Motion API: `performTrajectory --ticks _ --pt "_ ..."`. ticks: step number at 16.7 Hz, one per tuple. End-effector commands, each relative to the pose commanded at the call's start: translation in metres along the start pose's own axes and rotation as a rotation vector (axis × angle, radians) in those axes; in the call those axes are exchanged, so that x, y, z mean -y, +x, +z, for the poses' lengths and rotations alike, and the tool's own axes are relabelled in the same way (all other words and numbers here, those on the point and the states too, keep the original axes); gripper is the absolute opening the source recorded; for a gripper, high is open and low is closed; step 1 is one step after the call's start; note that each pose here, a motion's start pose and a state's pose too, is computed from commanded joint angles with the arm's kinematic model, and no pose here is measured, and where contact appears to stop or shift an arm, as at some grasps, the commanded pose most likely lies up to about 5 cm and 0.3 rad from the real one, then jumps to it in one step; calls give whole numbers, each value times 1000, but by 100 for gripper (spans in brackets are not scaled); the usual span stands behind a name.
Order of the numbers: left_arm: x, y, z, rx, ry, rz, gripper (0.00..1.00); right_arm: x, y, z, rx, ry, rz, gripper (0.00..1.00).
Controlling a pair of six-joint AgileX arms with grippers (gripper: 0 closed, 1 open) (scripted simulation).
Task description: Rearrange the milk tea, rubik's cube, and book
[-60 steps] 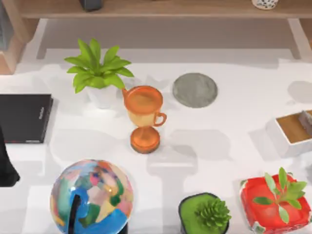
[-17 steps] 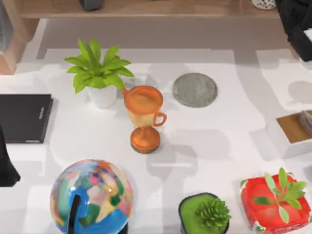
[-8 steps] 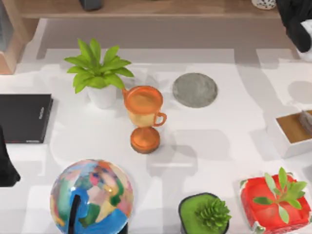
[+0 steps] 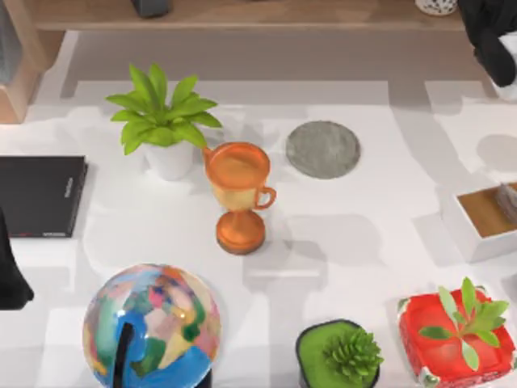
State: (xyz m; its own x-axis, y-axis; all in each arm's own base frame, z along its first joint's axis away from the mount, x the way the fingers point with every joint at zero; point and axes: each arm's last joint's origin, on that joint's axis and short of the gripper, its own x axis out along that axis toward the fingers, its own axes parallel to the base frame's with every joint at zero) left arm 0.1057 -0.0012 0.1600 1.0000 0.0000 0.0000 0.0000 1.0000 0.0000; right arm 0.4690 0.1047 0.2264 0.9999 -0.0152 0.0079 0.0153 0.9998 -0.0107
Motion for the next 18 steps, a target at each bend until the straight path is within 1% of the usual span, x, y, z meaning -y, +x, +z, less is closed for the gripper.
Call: performTrajectory --ticks 3,4,13,15,17,18 --pt "0 0 0 0 0 0 100 0 0 0 0 0 0 2" --pt "0 0 0 0 0 0 100 0 0 0 0 0 0 0" --pt "0 0 0 0 0 0 100 -2 -1 2 4 3 4 0" --pt "0 0 0 0 0 0 100 -3 -10 7 16 6 4 0" --pt "0 0 0 0 0 0 100 -3 -28 13 21 8 3 0" --pt "0 0 0 0 0 0 100 -2 -38 10 5 3 3 0"
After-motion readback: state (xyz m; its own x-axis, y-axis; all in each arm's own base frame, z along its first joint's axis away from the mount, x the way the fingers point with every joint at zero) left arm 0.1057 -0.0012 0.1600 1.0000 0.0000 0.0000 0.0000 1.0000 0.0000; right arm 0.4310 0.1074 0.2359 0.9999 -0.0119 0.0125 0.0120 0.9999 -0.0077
